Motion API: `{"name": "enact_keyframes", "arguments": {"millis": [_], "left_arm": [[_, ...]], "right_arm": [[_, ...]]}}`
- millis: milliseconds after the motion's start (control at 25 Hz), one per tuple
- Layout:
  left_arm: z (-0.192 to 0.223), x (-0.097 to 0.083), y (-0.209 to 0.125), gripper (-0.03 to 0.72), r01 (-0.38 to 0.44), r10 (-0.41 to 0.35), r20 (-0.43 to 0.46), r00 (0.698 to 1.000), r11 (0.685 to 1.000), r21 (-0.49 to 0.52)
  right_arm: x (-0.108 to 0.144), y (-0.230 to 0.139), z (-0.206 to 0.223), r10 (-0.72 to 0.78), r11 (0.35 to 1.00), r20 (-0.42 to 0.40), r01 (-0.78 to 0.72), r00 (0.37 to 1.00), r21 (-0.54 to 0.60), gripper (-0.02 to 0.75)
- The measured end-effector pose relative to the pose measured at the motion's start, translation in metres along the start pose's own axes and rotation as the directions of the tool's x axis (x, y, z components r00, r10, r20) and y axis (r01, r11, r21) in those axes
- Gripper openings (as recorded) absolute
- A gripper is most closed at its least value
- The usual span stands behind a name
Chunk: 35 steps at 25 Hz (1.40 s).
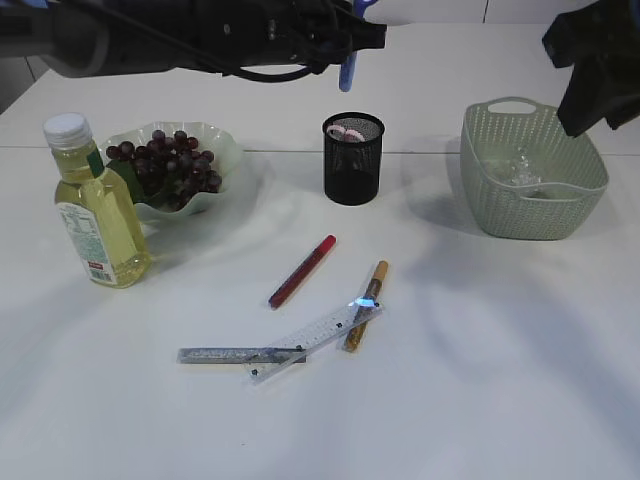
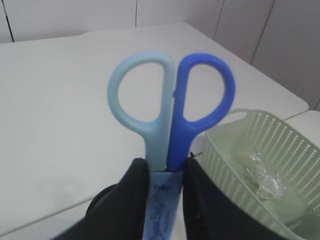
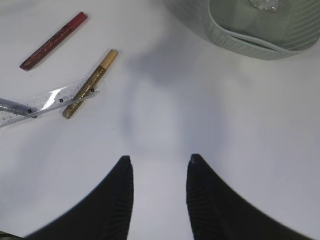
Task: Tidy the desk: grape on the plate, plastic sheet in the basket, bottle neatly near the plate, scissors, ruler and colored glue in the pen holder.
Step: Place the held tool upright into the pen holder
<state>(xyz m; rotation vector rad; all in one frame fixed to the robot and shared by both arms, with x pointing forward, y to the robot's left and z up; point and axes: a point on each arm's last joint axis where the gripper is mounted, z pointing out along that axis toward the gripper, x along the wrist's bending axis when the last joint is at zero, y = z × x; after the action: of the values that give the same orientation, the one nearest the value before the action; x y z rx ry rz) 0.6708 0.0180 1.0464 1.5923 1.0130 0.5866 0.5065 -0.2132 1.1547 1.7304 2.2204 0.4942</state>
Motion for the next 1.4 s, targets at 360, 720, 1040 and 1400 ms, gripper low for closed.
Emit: {"name": "enact_keyframes", "arguments": {"millis": [360,720,1040,1400], "left_arm": [[0.019,0.003,-0.018,0.153,-0.001,0.001,-0.001,1.0,0.995,-0.101],[0.039,0.005,-0.028,0.153,-0.001,0.001,0.0,1.0,0.989,-0.147],[0.055,0.007,-0.042,0.155,-0.001,0.001,-0.001,1.0,0.992,-0.129],[0.063,0.017,-0.056,0.157,0.003,-0.005,-0.019,1.0,0.994,-0.106]], "right_arm": [[-0.002,0.0,0.0,-0.006,1.0,0.018,0.006,1.0,-0.001,0.297],[-0.003,0.0,0.0,-0.01,1.0,0.03,0.01,0.999,-0.002,0.297],[-0.003,0.0,0.0,-0.011,1.0,0.034,0.011,0.999,-0.004,0.297],[-0.004,0.0,0.0,-0.013,1.0,0.04,0.013,0.999,-0.005,0.297]]}}
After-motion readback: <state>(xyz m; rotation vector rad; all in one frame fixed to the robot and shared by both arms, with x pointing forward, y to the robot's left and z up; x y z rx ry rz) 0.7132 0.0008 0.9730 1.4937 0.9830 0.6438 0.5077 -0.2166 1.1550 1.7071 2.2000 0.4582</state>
